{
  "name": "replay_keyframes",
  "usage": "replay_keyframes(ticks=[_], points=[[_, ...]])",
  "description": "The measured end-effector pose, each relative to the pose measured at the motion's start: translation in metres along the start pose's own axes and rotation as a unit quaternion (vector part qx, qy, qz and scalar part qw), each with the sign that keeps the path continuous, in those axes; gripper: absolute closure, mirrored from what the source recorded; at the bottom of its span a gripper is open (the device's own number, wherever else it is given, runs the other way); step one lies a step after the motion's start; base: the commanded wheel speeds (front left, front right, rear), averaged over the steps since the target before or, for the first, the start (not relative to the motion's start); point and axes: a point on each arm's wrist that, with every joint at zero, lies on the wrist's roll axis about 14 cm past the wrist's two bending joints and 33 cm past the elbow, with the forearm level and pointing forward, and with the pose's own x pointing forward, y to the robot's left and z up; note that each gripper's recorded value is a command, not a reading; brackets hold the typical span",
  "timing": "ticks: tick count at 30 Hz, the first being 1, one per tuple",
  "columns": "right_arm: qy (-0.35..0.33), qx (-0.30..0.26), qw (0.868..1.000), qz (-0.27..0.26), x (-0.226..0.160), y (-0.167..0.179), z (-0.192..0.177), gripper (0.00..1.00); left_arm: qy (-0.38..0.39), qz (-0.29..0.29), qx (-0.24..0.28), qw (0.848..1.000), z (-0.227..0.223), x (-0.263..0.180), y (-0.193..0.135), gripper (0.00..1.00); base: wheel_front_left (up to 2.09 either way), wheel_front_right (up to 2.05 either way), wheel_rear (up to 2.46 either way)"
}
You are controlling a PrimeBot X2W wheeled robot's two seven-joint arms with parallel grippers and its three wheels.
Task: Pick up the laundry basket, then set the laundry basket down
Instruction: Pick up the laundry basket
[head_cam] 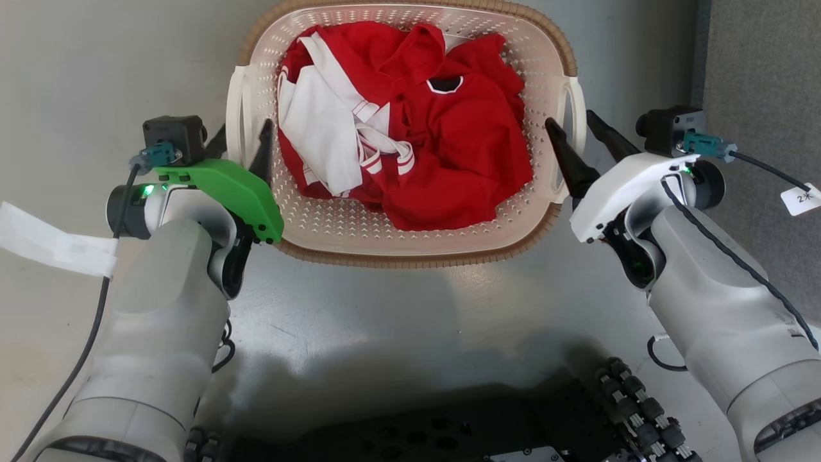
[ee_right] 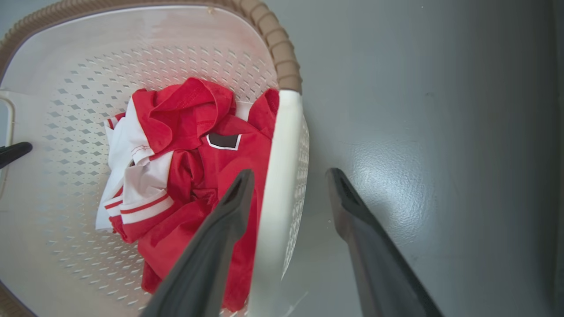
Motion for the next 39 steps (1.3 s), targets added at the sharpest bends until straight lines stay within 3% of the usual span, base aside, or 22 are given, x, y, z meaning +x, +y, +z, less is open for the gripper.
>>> replay_keyframes(ticks=[1, 2, 20, 39], points=[[-0.002, -0.001, 1.0, 0.001, 0.001, 0.0, 0.001, 0.72, 0.001, 0.0, 0.0, 1.0, 0.0, 0.0, 0.0, 0.76, 0.0, 0.0, 0.0], [-0.003, 0.0, 1.0, 0.002, 0.001, 0.001, 0.001, 1.0, 0.002, 0.0, 0.0, 1.0, -0.001, 0.001, 0.0, 1.0, 0.0, 0.0, 0.0], [-0.014, 0.0, 1.0, 0.013, -0.007, 0.011, 0.015, 1.0, 0.005, -0.007, -0.009, 1.0, 0.003, -0.009, -0.011, 1.0, 0.0, 0.0, 0.0], [-0.03, -0.013, 0.999, 0.02, -0.05, 0.035, 0.047, 1.0, 0.012, -0.005, 0.004, 1.0, 0.019, -0.061, -0.034, 1.0, 0.0, 0.0, 0.0]])
